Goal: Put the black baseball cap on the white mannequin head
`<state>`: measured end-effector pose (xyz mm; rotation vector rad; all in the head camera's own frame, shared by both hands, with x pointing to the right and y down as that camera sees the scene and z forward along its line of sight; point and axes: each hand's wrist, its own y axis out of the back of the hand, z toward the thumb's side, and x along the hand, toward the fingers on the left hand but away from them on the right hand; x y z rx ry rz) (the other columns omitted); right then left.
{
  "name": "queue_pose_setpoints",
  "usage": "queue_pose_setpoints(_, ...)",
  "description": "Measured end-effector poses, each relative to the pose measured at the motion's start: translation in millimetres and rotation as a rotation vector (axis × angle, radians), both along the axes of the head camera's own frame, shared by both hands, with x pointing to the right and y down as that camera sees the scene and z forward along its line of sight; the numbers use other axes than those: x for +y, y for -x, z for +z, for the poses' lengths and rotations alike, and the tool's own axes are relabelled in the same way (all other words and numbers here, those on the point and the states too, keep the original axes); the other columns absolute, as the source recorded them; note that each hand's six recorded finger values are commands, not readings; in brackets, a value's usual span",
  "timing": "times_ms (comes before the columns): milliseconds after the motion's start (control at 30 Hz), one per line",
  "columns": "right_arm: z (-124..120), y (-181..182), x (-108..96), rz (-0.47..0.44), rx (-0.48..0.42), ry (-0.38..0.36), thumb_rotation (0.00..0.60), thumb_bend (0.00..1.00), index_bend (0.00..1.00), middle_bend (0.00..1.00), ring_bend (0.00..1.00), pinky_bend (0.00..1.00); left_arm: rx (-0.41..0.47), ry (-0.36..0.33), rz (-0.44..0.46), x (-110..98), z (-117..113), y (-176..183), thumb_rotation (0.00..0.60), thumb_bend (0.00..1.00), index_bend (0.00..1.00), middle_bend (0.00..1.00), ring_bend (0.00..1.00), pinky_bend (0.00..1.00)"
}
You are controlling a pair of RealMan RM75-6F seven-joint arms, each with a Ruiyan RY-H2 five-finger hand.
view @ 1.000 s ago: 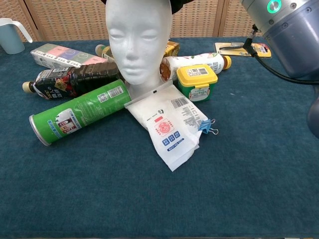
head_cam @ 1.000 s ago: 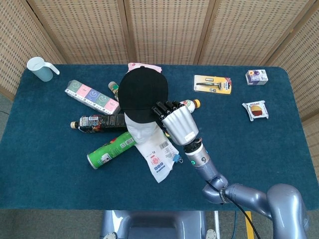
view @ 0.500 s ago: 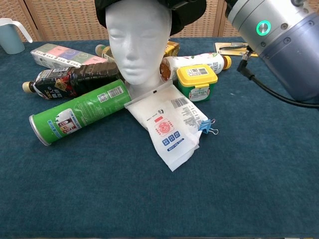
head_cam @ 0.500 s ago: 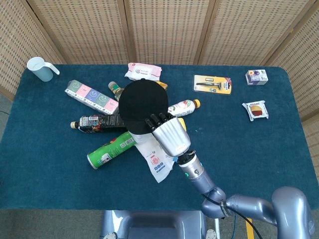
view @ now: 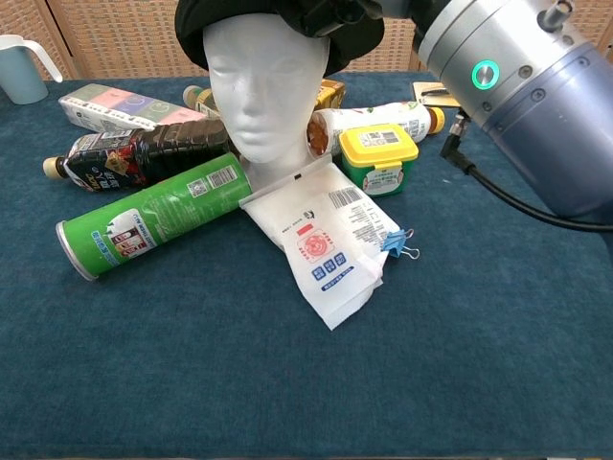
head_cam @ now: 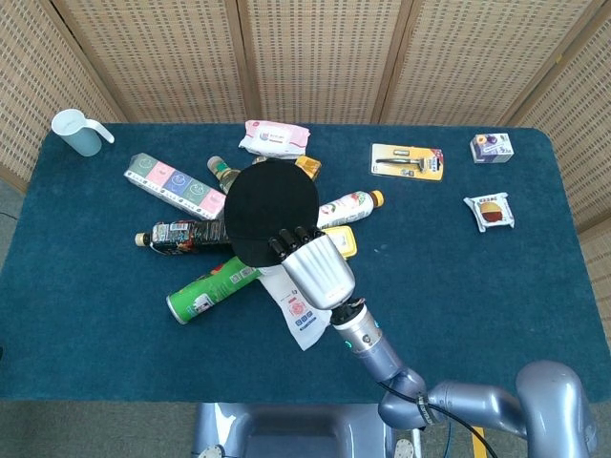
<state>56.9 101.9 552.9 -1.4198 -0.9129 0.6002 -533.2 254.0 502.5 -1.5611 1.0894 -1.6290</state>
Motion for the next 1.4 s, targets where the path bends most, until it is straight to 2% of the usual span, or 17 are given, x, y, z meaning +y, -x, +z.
queue_pose_setpoints(900, 6.1, 14.4, 7.2, -0.024, 0.013, 0.042, 0.600, 0.75, 0.55, 0.56, 0.66, 0.79, -0.006, 0.006, -0.013, 5.5, 0.2, 6.3, 0.600, 0.35, 0.55, 0.41, 0.29, 0.32)
queue_pose_setpoints(1200, 2.1, 22.3, 8.4, -0.039, -0.022, 0.054, 0.600, 0.72, 0.52, 0.53, 0.65, 0.78, -0.009, 0.011, -0.021, 8.6, 0.5, 8.9, 0.600, 0.35, 0.55, 0.42, 0.29, 0.32)
queue_pose_setpoints(1400, 1.7, 24.2, 10.7, -0.049, -0.029, 0.065, 0.600, 0.65, 0.42, 0.49, 0.61, 0.75, -0.007, 0.010, -0.025, 9.4, 0.5, 9.5, 0.600, 0.35, 0.55, 0.41, 0.29, 0.32)
